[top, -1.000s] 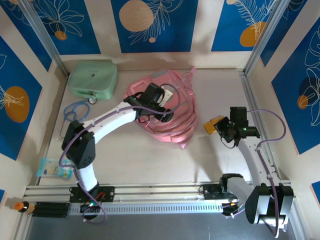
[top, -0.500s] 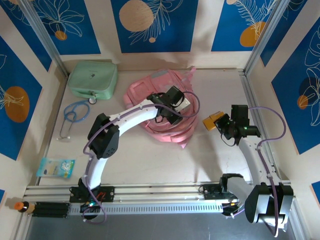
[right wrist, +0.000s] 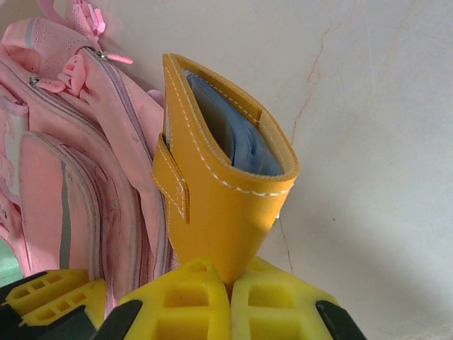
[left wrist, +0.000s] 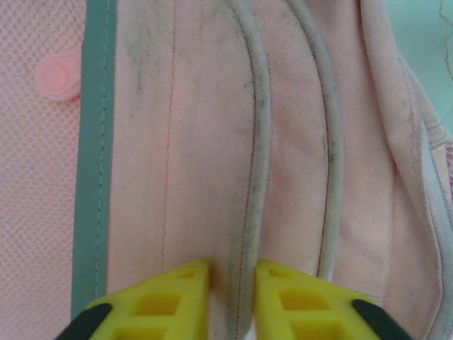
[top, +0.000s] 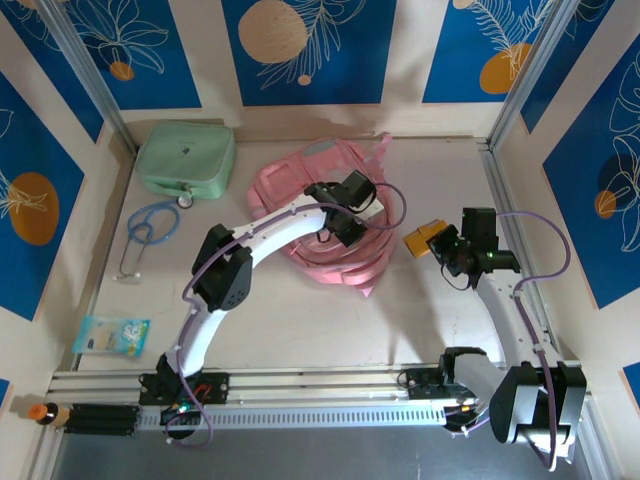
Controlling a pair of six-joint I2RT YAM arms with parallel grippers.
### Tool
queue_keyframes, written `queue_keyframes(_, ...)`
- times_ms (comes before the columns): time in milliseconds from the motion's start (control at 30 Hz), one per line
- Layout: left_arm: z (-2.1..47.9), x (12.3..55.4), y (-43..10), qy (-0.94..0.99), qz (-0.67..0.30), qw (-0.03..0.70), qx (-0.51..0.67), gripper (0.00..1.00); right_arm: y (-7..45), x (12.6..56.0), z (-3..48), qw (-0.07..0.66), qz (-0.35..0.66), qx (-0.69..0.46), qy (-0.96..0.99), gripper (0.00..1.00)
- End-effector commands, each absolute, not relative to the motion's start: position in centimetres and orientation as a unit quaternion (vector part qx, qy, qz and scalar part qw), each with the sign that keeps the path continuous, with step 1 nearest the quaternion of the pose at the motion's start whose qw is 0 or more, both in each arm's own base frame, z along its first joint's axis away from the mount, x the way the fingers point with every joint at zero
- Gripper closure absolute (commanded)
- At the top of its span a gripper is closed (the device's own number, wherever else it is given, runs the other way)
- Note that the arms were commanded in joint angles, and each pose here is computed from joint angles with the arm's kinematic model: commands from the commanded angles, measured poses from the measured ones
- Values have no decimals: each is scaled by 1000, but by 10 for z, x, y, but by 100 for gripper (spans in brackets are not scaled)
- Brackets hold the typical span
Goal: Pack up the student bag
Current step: Open the student bag at the top-center of the table, then place the personal item in the student bag.
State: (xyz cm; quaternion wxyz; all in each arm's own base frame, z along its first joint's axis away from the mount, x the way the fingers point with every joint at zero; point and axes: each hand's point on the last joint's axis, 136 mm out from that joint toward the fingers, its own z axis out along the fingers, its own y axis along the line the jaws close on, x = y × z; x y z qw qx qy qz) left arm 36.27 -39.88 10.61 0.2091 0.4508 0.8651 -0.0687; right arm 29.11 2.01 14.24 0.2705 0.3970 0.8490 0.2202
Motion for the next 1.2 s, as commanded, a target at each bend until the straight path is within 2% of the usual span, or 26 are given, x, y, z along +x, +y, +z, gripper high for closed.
queue_keyframes(0, 114, 368, -391, 873, -59, 203, 439, 84, 23, 298, 157, 284, 237, 391, 843, 100)
queue_keyframes(267, 147, 370, -390, 873, -99, 222, 424, 100, 25, 300, 160, 287, 244, 384, 843, 100)
queue_keyframes(467, 174, 368, -390, 871, -134, 239, 409, 100, 50, 310, 167, 292, 309, 320, 847, 100)
queue_keyframes(733, 231, 355, -403, 838, -215, 297, 405, 100, 95, 317, 183, 284, 421, 213, 835, 99)
queue_keyframes(967, 262, 355, -419, 823, -274, 324, 377, 100, 131, 329, 175, 243, 438, 167, 850, 98)
queue_keyframes(1167, 263, 356, -426, 823, -293, 322, 365, 100, 151, 346, 169, 223, 423, 178, 860, 98)
